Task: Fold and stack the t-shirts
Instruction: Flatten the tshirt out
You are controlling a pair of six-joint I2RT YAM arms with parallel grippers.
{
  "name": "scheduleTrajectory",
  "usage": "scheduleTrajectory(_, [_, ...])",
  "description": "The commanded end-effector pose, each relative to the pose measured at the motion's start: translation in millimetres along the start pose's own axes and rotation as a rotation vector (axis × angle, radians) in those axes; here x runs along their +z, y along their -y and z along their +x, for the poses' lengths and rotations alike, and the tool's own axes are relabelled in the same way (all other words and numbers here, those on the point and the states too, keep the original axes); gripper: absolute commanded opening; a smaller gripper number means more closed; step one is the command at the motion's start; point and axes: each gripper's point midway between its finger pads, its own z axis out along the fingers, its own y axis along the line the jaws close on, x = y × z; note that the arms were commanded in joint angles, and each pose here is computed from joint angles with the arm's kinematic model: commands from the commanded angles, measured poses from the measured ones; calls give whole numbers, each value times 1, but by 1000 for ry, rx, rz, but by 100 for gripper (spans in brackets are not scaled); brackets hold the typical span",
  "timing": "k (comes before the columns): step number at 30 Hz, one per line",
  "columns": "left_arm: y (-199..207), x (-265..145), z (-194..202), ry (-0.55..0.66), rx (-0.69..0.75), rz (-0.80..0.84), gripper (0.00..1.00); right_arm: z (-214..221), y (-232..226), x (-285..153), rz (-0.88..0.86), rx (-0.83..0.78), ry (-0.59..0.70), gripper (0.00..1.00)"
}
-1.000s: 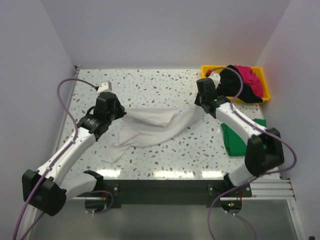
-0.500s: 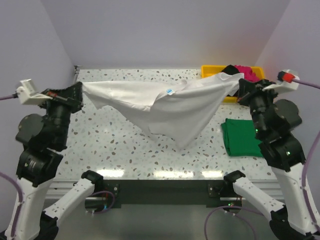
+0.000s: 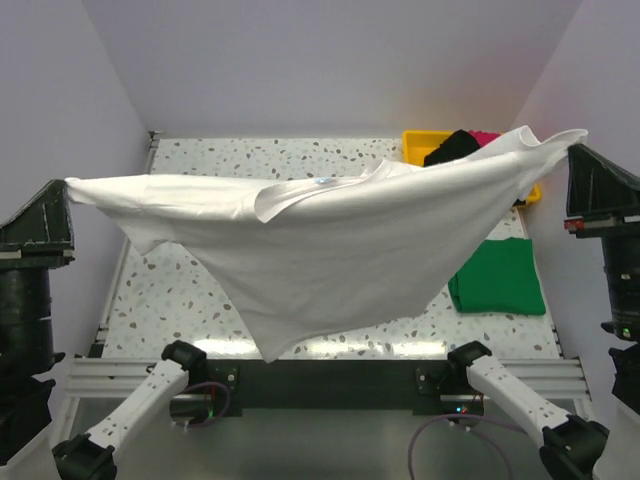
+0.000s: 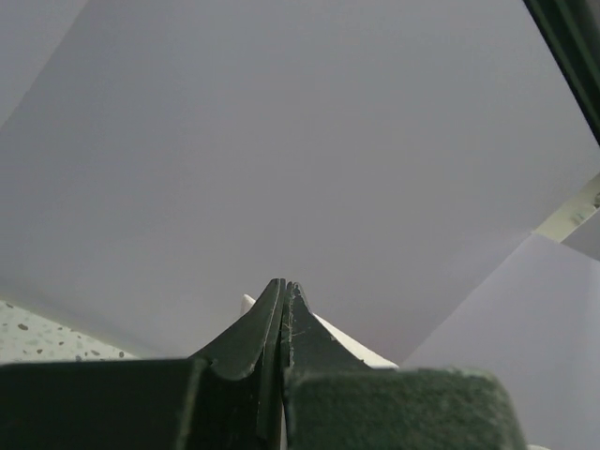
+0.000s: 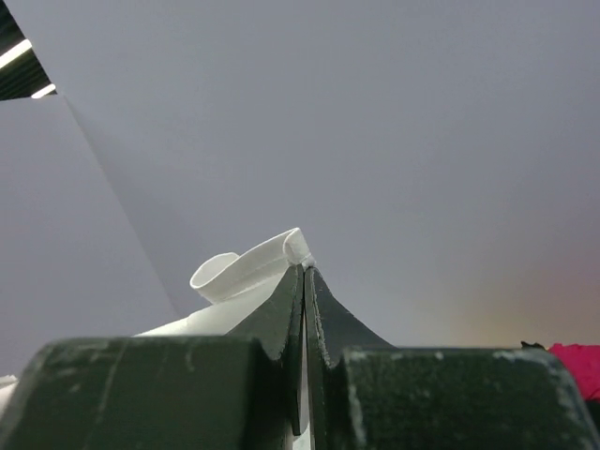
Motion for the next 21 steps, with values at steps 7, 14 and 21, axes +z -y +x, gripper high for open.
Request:
scheduleTrajectory(7, [-169,72,193,-269,403,-686,0,272,36,139,123,-140,-518,0])
scheduleTrajectory(14, [-346,26,325,-670,538,-1089,100,538,84,153,114,-215,-999,39])
scheduleTrajectory(21, [-352,32,341,-703,527,-1055,100,554,88,140,113,-216,-1051,99])
